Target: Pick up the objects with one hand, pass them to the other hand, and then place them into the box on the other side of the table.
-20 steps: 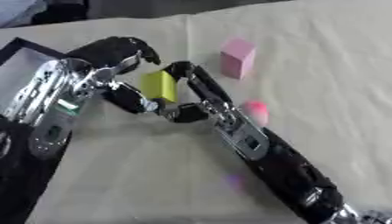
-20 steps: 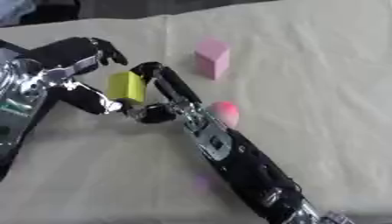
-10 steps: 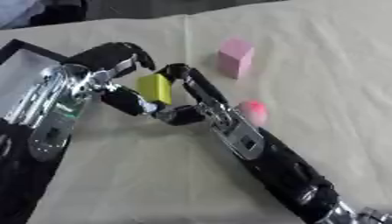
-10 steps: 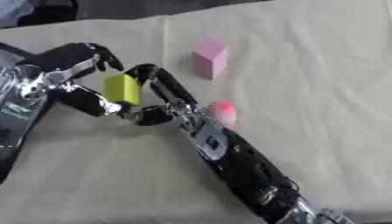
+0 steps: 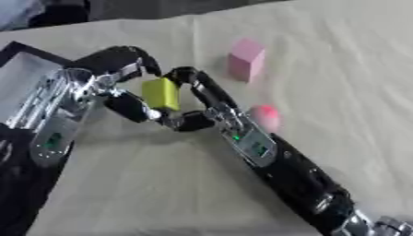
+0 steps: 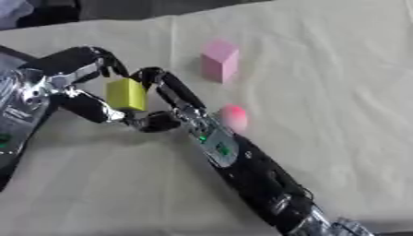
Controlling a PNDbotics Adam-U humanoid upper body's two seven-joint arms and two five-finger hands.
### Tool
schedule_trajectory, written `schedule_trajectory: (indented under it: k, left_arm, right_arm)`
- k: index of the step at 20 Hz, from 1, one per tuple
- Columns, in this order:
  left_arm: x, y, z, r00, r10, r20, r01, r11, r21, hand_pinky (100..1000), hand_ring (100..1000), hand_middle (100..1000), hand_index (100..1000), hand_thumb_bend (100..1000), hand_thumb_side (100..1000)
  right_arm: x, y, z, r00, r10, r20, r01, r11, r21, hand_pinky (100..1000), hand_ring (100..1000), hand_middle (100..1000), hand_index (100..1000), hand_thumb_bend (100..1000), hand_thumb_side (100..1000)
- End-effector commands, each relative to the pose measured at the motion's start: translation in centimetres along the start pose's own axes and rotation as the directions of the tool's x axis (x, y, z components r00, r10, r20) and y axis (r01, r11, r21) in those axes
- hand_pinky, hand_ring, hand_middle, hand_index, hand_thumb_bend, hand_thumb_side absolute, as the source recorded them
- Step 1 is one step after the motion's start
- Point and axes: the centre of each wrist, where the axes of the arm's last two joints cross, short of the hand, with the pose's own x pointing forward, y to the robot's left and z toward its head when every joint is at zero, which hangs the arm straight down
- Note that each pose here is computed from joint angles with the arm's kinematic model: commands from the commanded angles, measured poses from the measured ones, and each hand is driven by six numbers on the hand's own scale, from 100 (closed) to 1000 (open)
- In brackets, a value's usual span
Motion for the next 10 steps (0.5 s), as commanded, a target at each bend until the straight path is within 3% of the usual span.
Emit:
schedule_trajectory:
  k: [1, 10]
  left_arm:
    - [0.03, 0.82, -0.01, 1.000, -0.023, 0.009, 0.023, 1.000, 0.020, 735, 706, 701, 765, 498, 294]
    - [0.03, 0.57, -0.26, 1.000, -0.017, 0.020, 0.016, 0.999, 0.046, 717, 655, 618, 664, 453, 261]
  right_arm:
    - [0.22, -0.01, -0.23, 1.000, -0.013, 0.012, 0.013, 1.000, 0.002, 792, 502, 460, 616, 100, 100]
    - [0.06, 0.12, -0.07, 1.000, -0.026, 0.006, 0.026, 1.000, 0.015, 791, 500, 459, 616, 100, 100]
